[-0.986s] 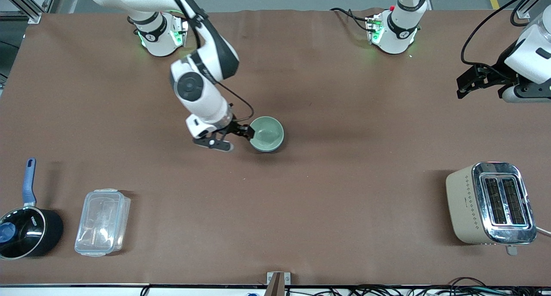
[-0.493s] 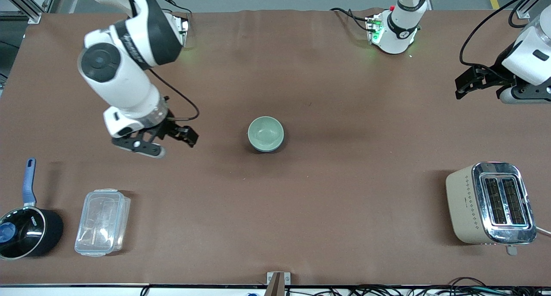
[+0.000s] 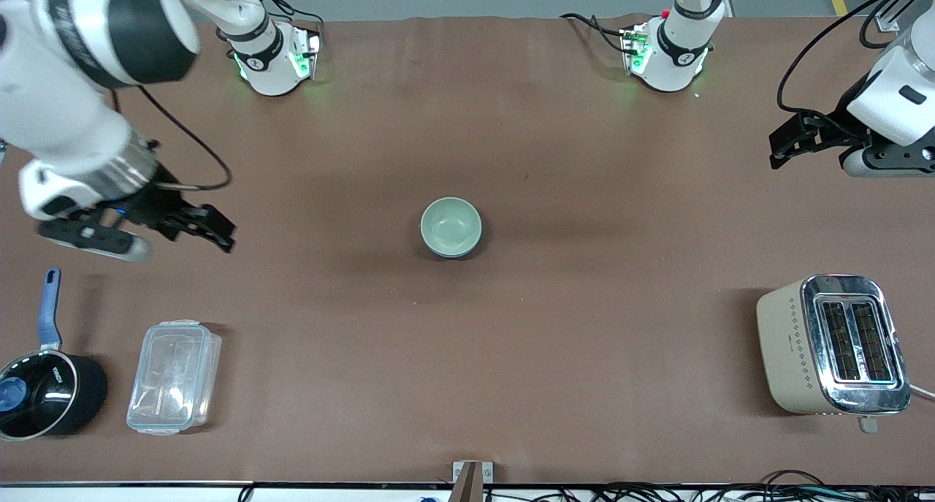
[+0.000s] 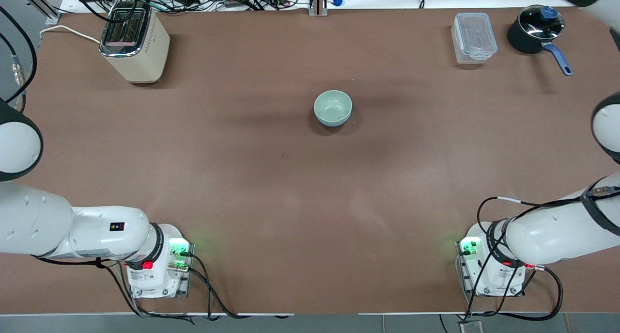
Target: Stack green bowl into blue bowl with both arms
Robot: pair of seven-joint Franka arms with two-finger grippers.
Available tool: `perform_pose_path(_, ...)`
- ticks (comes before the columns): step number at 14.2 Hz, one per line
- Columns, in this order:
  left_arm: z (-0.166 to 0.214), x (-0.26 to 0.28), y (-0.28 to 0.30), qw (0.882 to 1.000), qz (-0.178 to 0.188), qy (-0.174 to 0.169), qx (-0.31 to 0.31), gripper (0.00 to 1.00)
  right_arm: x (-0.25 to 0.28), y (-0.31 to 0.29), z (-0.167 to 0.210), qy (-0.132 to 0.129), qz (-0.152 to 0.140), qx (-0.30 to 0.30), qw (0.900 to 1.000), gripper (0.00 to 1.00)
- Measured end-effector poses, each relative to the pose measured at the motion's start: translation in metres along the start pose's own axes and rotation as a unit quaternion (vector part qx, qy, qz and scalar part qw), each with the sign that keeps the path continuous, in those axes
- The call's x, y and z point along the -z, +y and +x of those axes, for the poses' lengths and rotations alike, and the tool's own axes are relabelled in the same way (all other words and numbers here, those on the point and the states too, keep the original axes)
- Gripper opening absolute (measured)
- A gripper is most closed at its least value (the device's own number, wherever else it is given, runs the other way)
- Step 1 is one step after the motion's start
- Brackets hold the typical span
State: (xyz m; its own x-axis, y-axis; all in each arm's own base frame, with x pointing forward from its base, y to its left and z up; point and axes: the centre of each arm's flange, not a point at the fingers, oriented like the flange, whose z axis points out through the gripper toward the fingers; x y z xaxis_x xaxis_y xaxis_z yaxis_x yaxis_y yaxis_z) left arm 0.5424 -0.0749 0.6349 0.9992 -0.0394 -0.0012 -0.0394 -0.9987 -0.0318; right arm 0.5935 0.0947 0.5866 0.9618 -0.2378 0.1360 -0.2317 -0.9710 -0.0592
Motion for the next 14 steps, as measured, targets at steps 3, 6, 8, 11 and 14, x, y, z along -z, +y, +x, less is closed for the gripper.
perform_pose_path(3, 0.001, 0.001, 0.000, 1.000, 0.000, 0.003, 0.000, 1.00, 0.041, 0.058, -0.004, -0.005, -0.005, 0.012, 1.000, 1.00)
perform_pose_path(6, 0.002, -0.001, -0.002, 1.000, 0.000, 0.001, 0.001, 1.00, 0.064, 0.099, -0.015, -0.029, -0.012, 0.021, 0.999, 1.00)
perform_pose_path(8, 0.002, -0.002, -0.002, 1.000, -0.001, 0.001, 0.001, 1.00, 0.070, 0.110, -0.019, -0.042, -0.016, 0.025, 0.999, 1.00)
perform_pose_path(11, 0.003, -0.002, -0.002, 1.000, -0.001, 0.001, 0.001, 1.00, 0.073, 0.109, -0.021, -0.046, -0.020, 0.033, 0.998, 1.00)
perform_pose_path(14, 0.003, -0.002, -0.002, 1.000, -0.001, 0.001, 0.001, 1.00, 0.074, 0.107, -0.022, -0.046, -0.021, 0.045, 0.998, 1.00)
